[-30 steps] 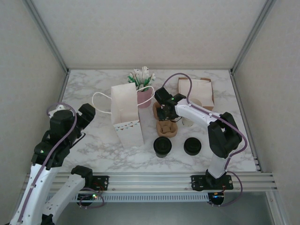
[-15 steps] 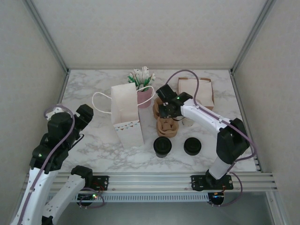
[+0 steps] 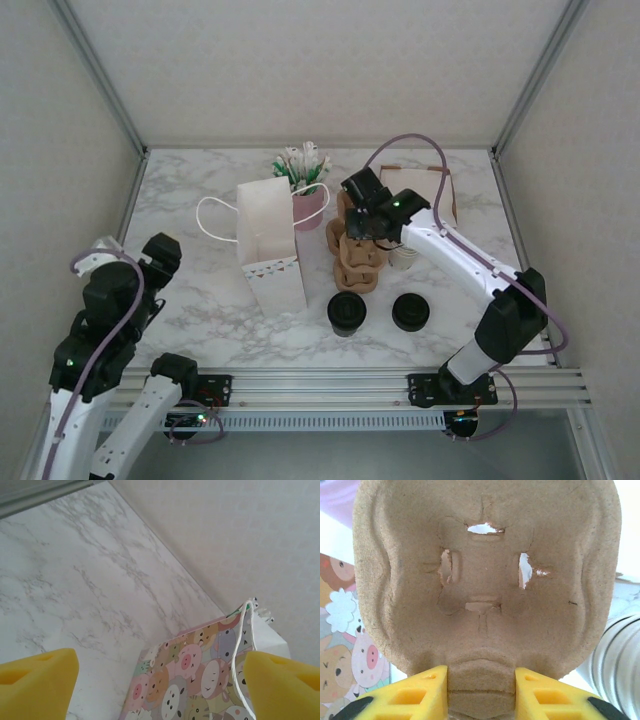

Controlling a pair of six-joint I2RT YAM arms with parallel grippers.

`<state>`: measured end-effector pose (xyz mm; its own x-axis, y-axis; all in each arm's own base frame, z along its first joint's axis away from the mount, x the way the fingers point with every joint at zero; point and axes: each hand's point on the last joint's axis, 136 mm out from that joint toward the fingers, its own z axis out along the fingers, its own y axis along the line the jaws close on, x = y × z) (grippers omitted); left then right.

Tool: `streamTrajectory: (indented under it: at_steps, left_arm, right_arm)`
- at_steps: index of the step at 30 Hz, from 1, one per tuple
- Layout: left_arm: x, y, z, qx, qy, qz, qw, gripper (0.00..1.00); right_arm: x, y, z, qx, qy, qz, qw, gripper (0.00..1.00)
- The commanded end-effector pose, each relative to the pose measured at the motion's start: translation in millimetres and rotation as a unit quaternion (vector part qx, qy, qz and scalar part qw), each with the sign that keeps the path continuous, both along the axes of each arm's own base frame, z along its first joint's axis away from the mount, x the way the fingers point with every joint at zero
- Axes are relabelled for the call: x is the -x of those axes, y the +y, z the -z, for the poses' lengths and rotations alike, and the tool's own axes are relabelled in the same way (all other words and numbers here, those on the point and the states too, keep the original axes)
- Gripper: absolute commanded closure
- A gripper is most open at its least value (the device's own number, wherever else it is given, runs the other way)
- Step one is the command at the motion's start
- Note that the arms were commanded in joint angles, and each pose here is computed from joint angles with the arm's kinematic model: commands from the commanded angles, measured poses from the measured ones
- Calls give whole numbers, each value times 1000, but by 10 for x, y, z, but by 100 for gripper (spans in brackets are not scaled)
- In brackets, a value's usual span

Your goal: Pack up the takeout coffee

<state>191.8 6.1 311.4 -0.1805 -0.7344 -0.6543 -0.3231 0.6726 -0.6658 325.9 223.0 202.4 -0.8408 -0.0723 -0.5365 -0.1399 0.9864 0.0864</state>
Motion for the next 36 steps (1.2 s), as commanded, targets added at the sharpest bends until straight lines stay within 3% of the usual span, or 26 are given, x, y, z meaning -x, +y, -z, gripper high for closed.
streamTrajectory:
  at_steps: [1, 12, 19, 29, 36]
  left_arm:
    - [55, 97, 145, -19, 25, -21, 999, 15]
    - [71, -2, 734, 7, 99, -10, 995, 19]
    - [-3, -163, 1252, 41, 148, 8, 988, 26]
    - [-137, -365, 1830, 71, 175, 37, 981, 34]
    - [-302, -634, 2042, 113, 169, 81, 976, 34]
  right_arm:
    - [-29, -202, -324, 20, -38, 22, 999, 66]
    - [-16, -651, -758, 48, -85, 55, 994, 66]
    - [37, -792, -1034, 52, -108, 59, 991, 66]
    - [193, -528, -1476, 7, -124, -4, 992, 66]
    - [286, -73, -1790, -4, -151, -62, 987, 66]
